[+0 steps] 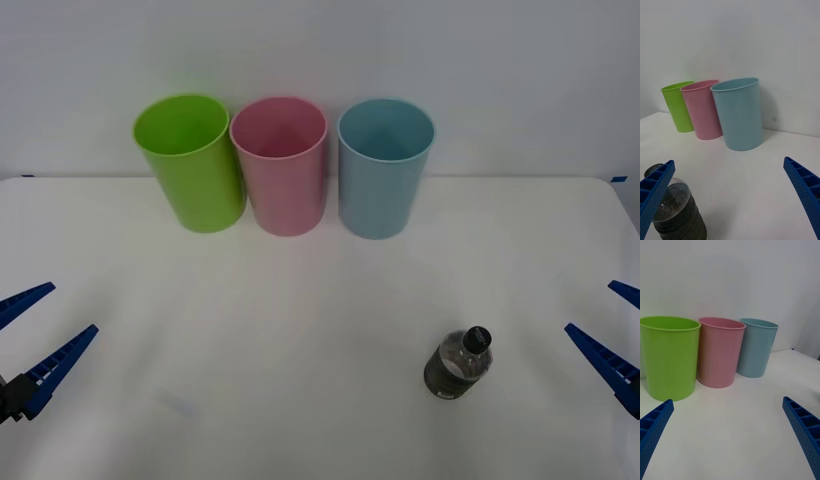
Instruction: Grasp the object on the table and drop it into the matching bin: aluminum can to the light blue bin, PET bottle to the pink bin.
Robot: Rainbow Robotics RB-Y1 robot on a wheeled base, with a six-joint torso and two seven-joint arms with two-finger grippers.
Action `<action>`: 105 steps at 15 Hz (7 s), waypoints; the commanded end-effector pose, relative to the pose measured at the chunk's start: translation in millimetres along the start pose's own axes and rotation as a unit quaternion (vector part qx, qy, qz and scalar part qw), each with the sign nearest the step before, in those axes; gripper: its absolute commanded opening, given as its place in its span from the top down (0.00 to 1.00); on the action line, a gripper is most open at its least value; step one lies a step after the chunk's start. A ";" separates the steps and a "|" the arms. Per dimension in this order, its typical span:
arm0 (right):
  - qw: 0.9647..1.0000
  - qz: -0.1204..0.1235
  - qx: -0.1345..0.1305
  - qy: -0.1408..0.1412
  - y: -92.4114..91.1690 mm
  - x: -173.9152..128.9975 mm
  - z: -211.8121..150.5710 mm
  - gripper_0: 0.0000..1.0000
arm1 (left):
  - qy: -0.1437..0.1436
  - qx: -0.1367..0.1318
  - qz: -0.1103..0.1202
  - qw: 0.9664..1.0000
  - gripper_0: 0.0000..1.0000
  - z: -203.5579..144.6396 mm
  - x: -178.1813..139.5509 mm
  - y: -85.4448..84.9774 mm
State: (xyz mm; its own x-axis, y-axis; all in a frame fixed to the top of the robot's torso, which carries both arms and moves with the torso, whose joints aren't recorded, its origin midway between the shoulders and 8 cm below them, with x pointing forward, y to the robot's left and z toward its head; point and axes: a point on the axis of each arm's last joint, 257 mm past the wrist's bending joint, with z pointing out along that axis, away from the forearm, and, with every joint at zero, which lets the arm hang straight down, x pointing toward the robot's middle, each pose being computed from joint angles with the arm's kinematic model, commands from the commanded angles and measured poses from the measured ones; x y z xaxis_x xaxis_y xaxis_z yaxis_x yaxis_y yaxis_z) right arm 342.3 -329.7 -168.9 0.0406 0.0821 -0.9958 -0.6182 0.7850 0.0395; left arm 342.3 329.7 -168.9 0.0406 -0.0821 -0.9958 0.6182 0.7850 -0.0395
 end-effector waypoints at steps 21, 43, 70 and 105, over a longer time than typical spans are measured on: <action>0.990 -0.017 -0.095 0.100 34.4 86.0 -45.3 0.00 | 0.000 0.000 0.000 1.000 0.00 0.0 0.0 0.0; 0.989 -0.018 -0.123 0.080 74.4 160.8 38.8 0.00 | 0.000 0.000 0.000 1.000 0.00 0.0 0.0 0.0; 0.992 -0.037 -0.107 0.048 95.4 167.0 93.2 1.00 | 0.000 0.000 0.000 1.000 0.00 0.0 0.0 0.0; 0.984 0.064 -0.148 -0.073 105.1 -116.9 259.0 1.00 | 0.000 0.000 0.000 1.000 0.00 0.0 0.0 0.0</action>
State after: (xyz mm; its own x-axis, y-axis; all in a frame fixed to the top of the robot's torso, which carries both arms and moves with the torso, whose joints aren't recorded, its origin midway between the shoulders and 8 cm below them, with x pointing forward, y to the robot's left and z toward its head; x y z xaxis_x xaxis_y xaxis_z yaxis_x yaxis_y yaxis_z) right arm 473.4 -100.1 -33.2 0.0463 0.2694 -0.9619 -0.8247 0.5536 0.1153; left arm 342.3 329.7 -168.9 0.0406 -0.0821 -0.9958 0.6182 0.7850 -0.0395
